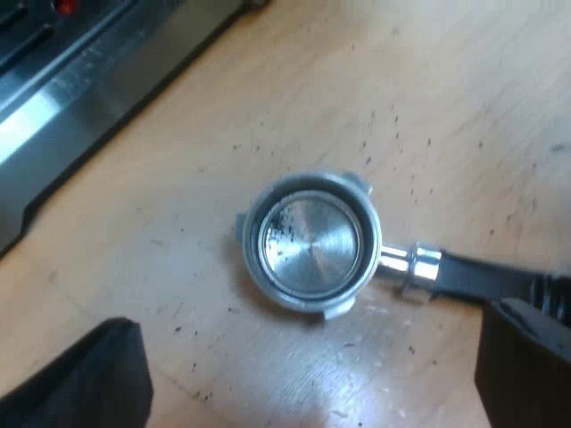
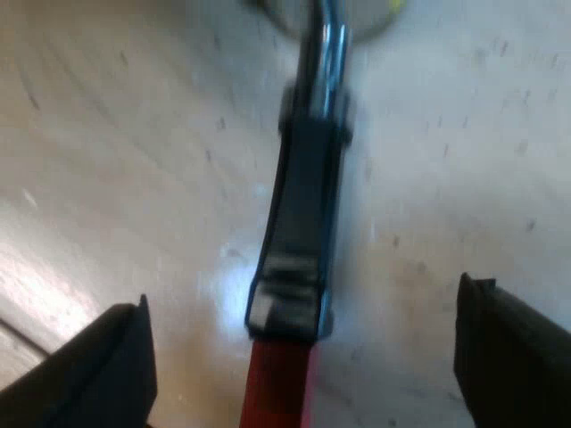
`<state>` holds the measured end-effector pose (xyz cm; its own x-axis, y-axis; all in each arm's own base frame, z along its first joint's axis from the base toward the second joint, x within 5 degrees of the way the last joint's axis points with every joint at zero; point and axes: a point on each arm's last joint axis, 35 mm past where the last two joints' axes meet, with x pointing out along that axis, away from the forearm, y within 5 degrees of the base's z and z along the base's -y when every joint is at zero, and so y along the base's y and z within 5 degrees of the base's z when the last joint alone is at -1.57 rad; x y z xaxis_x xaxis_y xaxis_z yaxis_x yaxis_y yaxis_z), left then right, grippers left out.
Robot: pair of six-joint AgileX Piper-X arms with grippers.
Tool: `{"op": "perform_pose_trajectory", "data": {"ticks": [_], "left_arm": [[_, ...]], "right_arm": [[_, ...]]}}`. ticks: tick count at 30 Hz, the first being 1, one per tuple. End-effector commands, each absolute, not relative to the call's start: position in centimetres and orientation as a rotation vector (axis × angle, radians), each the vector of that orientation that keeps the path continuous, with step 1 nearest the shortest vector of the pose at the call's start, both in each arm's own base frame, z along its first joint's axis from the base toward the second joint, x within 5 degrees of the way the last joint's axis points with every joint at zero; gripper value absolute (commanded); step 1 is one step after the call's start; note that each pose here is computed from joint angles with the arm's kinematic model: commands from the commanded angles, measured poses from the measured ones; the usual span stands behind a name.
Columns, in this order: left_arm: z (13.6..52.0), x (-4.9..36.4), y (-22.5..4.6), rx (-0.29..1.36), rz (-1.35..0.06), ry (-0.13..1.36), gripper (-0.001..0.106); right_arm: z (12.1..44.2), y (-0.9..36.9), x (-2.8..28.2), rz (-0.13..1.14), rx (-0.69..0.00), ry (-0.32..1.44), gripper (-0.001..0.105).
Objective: Grind coffee beans and then tamp
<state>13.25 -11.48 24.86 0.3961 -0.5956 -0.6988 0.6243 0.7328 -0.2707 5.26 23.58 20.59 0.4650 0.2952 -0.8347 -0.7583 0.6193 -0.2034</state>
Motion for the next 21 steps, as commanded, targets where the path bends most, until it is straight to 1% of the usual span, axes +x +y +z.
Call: {"op": "perform_pose_trajectory", "data": {"ticks": [1,3,5,6,8,11,13,15,16,18,21], "left_arm": [[26.0,12.9,-11.3,-0.013,-0.759,0.837,0.076],[26.7,12.8,-11.2,-0.042,-0.751,0.829,0.076],[27.8,12.8,-11.1,-0.077,-0.733,0.824,0.076],[28.1,12.9,-11.1,-0.078,-0.724,0.819,0.076],[29.2,13.2,-10.7,-0.075,-0.651,0.795,0.076],[30.3,13.7,-10.0,-0.088,-0.592,0.764,0.076],[30.6,13.9,-9.5,-0.086,-0.561,0.772,0.076],[30.5,14.0,-9.0,-0.079,-0.536,0.790,0.076],[30.2,14.2,-8.3,-0.081,-0.481,0.817,0.076],[30.0,14.3,-7.6,-0.067,-0.434,0.842,0.076],[29.8,14.5,-6.5,-0.052,-0.365,0.853,0.076]], "right_arm": [[22.3,23.4,5.4,0.711,-0.601,0.766,0.071],[23.1,23.6,5.4,0.743,-0.587,0.716,0.071],[24.1,24.1,5.5,0.791,-0.541,0.635,0.071],[24.3,24.2,5.5,0.801,-0.540,0.618,0.071],[25.1,25.0,5.6,0.847,-0.517,0.531,0.071],[25.8,25.6,5.7,0.872,-0.469,0.462,0.071],[26.2,25.9,5.8,0.882,-0.441,0.429,0.071],[26.3,26.1,5.8,0.886,-0.436,0.415,0.071],[26.4,26.4,5.9,0.892,-0.424,0.396,0.071],[26.2,27.2,6.0,0.902,-0.413,0.363,0.071],[25.7,28.4,6.2,0.917,-0.416,0.308,0.071]]}}
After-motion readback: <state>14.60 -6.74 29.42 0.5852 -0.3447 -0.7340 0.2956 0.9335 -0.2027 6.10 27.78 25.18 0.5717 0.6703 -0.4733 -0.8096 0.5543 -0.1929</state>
